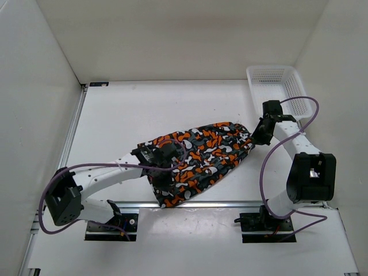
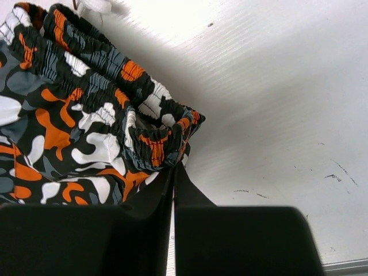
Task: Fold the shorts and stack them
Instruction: Fold the shorts
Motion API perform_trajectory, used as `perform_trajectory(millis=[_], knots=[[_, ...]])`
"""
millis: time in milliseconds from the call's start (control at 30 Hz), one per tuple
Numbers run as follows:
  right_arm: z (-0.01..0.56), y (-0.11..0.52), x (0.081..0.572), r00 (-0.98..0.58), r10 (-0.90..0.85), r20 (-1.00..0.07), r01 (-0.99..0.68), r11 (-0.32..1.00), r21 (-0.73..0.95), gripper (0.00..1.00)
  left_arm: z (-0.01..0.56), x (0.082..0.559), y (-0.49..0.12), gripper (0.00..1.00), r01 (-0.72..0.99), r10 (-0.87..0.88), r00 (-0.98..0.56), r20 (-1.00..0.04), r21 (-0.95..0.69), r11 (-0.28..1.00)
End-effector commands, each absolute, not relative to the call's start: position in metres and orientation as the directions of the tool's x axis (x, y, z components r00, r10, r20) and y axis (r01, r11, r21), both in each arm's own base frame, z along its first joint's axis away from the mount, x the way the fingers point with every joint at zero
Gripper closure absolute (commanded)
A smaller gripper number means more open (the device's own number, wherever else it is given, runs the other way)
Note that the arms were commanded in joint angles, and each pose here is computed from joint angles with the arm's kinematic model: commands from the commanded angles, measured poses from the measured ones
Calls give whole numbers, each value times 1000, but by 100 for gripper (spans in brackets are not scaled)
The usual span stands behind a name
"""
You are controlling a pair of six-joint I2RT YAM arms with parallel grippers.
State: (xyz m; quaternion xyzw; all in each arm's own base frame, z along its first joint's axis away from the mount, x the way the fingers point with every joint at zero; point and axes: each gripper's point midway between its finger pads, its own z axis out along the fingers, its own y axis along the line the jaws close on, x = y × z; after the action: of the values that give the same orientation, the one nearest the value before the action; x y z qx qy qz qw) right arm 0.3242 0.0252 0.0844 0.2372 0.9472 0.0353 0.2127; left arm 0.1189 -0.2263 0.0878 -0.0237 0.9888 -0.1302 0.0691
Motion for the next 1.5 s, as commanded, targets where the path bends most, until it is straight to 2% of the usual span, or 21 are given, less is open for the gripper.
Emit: perform_trajectory(millis=[0,100,167,200,233,367,433,500,667,767,867,933,967,1067,1100,1133,1167,1267,1333,1367,1467], knots=[[93,22,330,-770,472,-430,435,881,188,100,70,98,-223,80,-57,-67,-997,-42,-209,976],[90,25,326,-784,460,-417,417,888,194,97,50,87,-214,66,-59,-56,-998,26,-117,991],[87,27,323,-796,449,-406,406,893,193,64,51,82,-219,45,-36,-32,-999,33,-125,992],[83,26,318,-804,449,-390,409,894,184,49,54,83,-220,23,-36,-32,-999,34,-123,992],[82,26,314,-805,449,-389,410,894,183,22,59,82,-219,17,-45,-41,-999,32,-128,991],[85,14,313,-782,475,-403,441,879,181,3,92,110,-211,10,-69,-81,-992,-101,-117,991],[85,13,313,-780,484,-398,445,875,191,1,102,135,-200,10,-138,-155,-974,-167,-109,984],[79,14,316,-774,514,-371,459,858,231,1,95,154,-181,10,-208,-225,-957,-185,-107,972],[52,29,317,-793,547,-267,464,827,317,7,50,177,-152,6,-365,-387,-916,-100,-188,912],[43,40,319,-801,551,-234,449,812,373,18,33,186,-140,6,-409,-426,-902,-70,-177,895],[34,45,313,-810,548,-207,447,807,386,36,28,200,-143,12,-410,-428,-902,-62,-196,891],[32,48,310,-819,534,-210,442,821,362,57,28,210,-143,15,-412,-432,-899,-69,-202,889],[31,50,309,-824,524,-215,434,829,353,63,22,210,-142,19,-391,-406,-912,-57,-180,903],[29,57,299,-834,520,-185,435,825,360,83,14,221,-136,48,-392,-402,-915,-30,-160,906],[24,62,292,-837,523,-162,445,822,355,85,12,225,-135,59,-392,-400,-916,-27,-156,907],[21,66,287,-842,520,-144,446,821,358,90,10,230,-131,80,-391,-400,-916,-31,-145,909],[21,75,282,-848,512,-136,439,823,360,93,8,241,-123,88,-402,-409,-912,-31,-139,905],[18,103,258,-882,458,-109,394,846,358,94,13,269,-108,90,-435,-449,-892,-60,-159,886],[18,118,243,-894,436,-103,375,855,358,85,18,285,-97,90,-455,-473,-876,-96,-157,876],[22,131,235,-913,394,-104,334,870,361,61,23,291,-90,90,-477,-495,-863,-100,-160,864],[35,134,226,-918,366,-152,297,889,348,5,39,308,-81,79,-472,-493,-858,-145,-159,867]])
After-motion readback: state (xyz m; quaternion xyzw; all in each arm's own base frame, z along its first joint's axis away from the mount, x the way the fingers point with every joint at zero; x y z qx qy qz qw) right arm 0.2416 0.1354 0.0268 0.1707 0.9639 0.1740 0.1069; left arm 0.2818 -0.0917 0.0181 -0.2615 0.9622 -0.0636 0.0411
